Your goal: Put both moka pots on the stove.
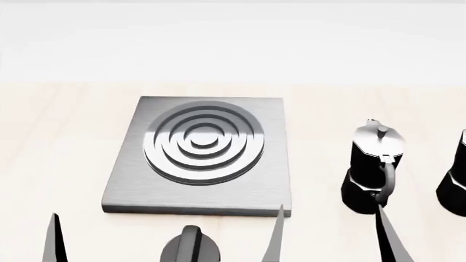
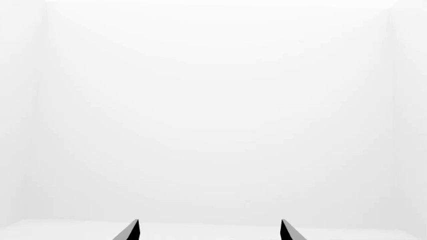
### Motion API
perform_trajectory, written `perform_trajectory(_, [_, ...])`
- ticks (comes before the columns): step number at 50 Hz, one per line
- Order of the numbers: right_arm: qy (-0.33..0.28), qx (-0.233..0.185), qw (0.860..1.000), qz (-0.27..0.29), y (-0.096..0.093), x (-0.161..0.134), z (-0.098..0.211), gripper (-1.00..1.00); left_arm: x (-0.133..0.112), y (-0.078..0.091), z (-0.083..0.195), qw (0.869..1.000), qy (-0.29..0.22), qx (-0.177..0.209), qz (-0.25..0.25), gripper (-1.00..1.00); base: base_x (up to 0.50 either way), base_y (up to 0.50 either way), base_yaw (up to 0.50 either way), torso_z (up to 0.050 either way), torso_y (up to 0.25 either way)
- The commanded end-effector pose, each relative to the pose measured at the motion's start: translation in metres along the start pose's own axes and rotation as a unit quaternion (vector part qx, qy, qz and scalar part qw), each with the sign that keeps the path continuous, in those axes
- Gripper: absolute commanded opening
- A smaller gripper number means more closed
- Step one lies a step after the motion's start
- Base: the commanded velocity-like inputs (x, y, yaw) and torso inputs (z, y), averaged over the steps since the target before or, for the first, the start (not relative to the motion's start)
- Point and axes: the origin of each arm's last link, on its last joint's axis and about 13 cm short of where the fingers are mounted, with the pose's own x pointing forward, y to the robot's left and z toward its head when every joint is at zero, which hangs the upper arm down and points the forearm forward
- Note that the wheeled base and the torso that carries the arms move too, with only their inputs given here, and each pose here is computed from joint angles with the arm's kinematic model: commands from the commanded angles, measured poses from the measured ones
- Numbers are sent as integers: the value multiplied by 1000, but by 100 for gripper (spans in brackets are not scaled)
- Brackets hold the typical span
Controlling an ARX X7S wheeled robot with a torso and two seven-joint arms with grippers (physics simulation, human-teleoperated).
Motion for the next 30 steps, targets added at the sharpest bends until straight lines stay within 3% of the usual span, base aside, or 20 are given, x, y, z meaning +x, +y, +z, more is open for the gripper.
perform_trajectory(1, [1, 0, 1000, 0, 0, 0, 0, 100, -1, 0, 1, 1000, 0, 0, -1, 100, 0, 94, 0, 0, 0])
perform_trajectory(15, [18, -4, 1000, -4, 1, 1, -6, 100, -1, 0, 0, 1000, 2, 0, -3, 100, 0, 62, 0, 0, 0])
perform_trajectory(22, [26, -25, 999, -8, 3, 5, -10, 100, -1, -1, -2, 1000, 1, -2, -1, 100, 0, 0, 0, 0, 0])
perform_trajectory(30, [56, -21, 998, -27, -6, 28, -12, 100, -4, -7, -9, 1000, 2, -9, 0, 100, 0, 0, 0, 0, 0])
